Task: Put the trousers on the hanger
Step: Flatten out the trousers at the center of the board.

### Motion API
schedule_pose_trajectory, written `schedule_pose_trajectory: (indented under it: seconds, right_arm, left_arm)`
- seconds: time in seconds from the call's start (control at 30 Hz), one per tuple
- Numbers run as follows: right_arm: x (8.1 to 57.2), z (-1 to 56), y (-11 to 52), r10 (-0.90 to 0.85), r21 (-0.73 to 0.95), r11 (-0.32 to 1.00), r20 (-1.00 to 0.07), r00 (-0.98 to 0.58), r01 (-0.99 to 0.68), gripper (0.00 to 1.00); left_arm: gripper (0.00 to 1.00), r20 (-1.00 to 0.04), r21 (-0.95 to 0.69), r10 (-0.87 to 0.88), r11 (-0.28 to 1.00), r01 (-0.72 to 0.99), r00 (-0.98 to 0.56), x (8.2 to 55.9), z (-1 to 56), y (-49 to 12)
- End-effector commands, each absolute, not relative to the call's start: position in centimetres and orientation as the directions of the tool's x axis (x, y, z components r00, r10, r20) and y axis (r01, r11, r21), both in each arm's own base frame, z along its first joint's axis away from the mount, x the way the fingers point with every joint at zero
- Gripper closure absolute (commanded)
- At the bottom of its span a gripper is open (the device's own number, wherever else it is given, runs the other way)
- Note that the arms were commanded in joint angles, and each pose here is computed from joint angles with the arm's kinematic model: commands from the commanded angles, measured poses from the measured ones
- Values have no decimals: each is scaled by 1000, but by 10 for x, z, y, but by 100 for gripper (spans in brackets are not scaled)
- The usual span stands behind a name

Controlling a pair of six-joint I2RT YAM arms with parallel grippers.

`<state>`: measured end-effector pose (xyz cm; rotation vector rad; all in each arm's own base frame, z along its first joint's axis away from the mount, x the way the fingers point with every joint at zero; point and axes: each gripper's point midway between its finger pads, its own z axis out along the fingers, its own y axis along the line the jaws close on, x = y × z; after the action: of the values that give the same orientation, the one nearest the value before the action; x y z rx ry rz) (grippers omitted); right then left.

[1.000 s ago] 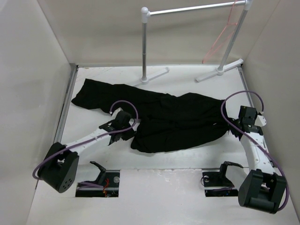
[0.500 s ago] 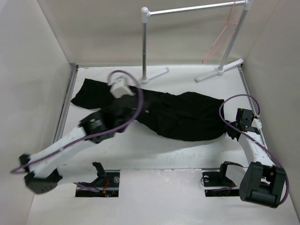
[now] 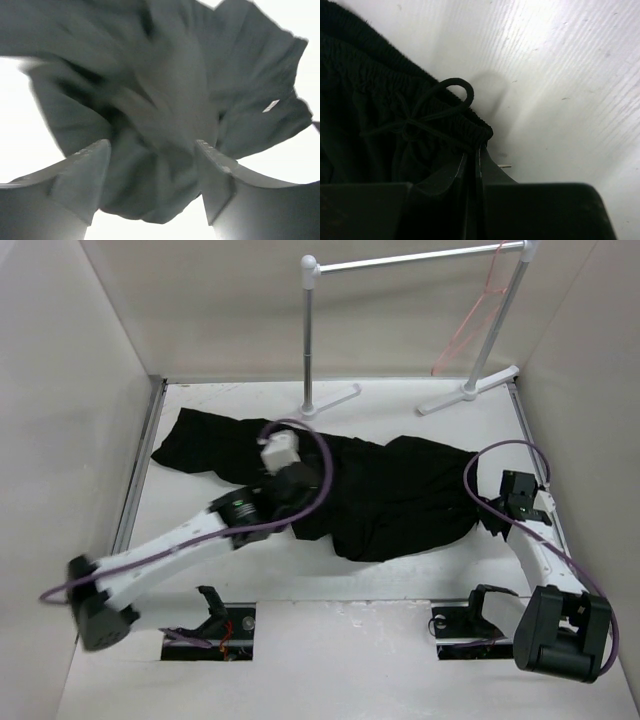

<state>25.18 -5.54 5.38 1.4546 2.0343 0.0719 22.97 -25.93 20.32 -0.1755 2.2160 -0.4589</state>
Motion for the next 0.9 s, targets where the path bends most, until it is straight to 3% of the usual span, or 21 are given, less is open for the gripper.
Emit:
schedule_pose_trajectory:
  seconds: [0.0, 0.1, 0.23, 0.4, 0.5, 0.63, 0.67, 0.77, 0.87]
  right_arm:
    - [274, 79, -53, 850, 446, 422, -497, -173, 790, 99]
    - [276, 79, -49, 847, 444, 433, -497, -186, 784, 98]
    - [280, 82, -44, 841, 449, 455, -500, -205, 769, 98]
    - [282, 79, -35, 831, 439, 487, -500, -246, 755, 98]
    - [281, 77, -32, 828, 439, 495, -500, -254, 750, 98]
    - [278, 75, -32, 827, 437, 494, -502, -253, 752, 98]
    - [276, 74, -34, 828, 435, 489, -503, -246, 756, 98]
    - [272, 76, -42, 835, 442, 463, -507, -211, 768, 99]
    - [270, 81, -54, 847, 459, 420, -507, -158, 783, 99]
  left_arm:
    - [42, -717, -453, -444, 883, -125, -538, 232, 209, -194]
    - [46, -643, -500, -538, 834, -233, -545, 230, 178, -168]
    - [35, -526, -573, -618, 765, -294, -584, 229, 137, -166]
    - [31, -426, -673, -662, 687, -273, -616, 245, 118, -191]
    - [43, -412, -654, -660, 694, -301, -628, 254, 100, -194]
    - [90, -418, -647, -679, 689, -327, -604, 271, 96, -192]
    - [96, -427, -661, -684, 682, -311, -592, 273, 108, -192]
    - [98, -487, -671, -695, 685, -282, -529, 268, 161, -177]
    - [98, -625, -540, -619, 783, -310, -475, 243, 212, -130]
